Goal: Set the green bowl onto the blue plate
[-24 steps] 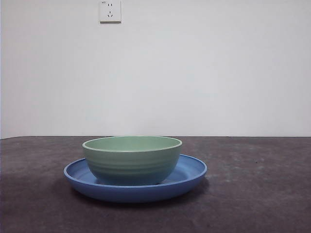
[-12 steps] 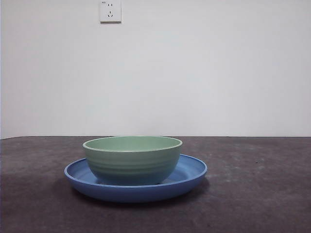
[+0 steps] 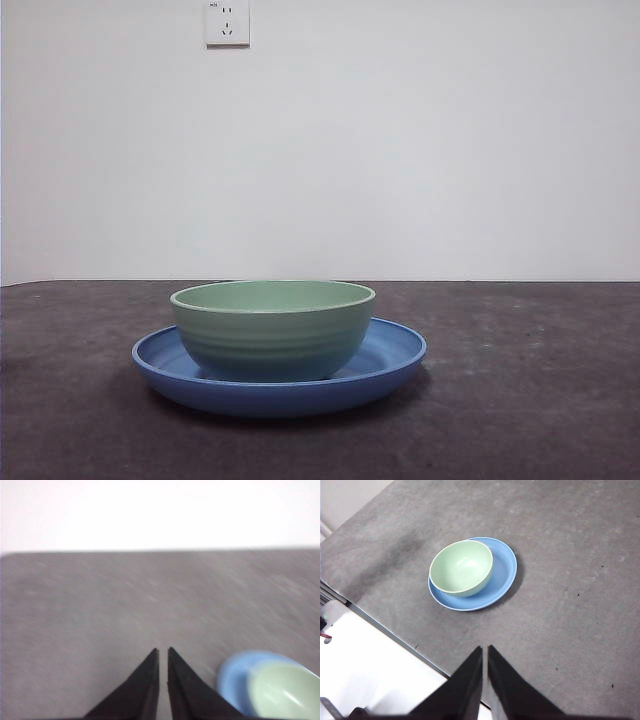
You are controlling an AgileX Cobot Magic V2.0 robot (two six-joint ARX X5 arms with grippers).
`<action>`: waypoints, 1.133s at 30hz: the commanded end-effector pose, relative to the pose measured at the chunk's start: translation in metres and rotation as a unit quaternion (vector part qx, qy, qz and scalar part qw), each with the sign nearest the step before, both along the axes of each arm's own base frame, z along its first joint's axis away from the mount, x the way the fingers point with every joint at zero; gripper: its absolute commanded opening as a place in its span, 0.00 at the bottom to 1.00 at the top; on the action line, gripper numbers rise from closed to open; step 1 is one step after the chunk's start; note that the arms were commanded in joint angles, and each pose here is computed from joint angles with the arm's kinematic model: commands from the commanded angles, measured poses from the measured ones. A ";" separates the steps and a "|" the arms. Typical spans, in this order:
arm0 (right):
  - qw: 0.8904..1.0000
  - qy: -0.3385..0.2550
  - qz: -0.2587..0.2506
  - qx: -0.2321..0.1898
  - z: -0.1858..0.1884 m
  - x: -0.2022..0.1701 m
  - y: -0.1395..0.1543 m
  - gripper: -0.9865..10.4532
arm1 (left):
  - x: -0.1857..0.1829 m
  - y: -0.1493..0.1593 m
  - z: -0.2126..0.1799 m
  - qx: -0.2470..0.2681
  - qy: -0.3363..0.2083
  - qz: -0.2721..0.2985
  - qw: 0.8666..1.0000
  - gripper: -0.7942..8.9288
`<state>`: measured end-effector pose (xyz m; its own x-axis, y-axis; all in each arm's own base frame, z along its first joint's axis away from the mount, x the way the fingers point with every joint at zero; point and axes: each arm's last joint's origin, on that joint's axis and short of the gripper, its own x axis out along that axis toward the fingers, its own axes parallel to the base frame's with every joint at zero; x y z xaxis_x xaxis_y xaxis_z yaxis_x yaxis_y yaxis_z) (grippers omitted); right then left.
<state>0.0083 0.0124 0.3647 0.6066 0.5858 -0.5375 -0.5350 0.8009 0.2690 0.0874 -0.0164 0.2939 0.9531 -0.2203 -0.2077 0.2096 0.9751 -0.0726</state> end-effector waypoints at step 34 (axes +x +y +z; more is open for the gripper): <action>1.000 -0.014 0.005 0.003 0.005 -0.001 0.000 0.10 | 0.011 0.016 -0.137 0.032 0.003 0.092 0.995 0.11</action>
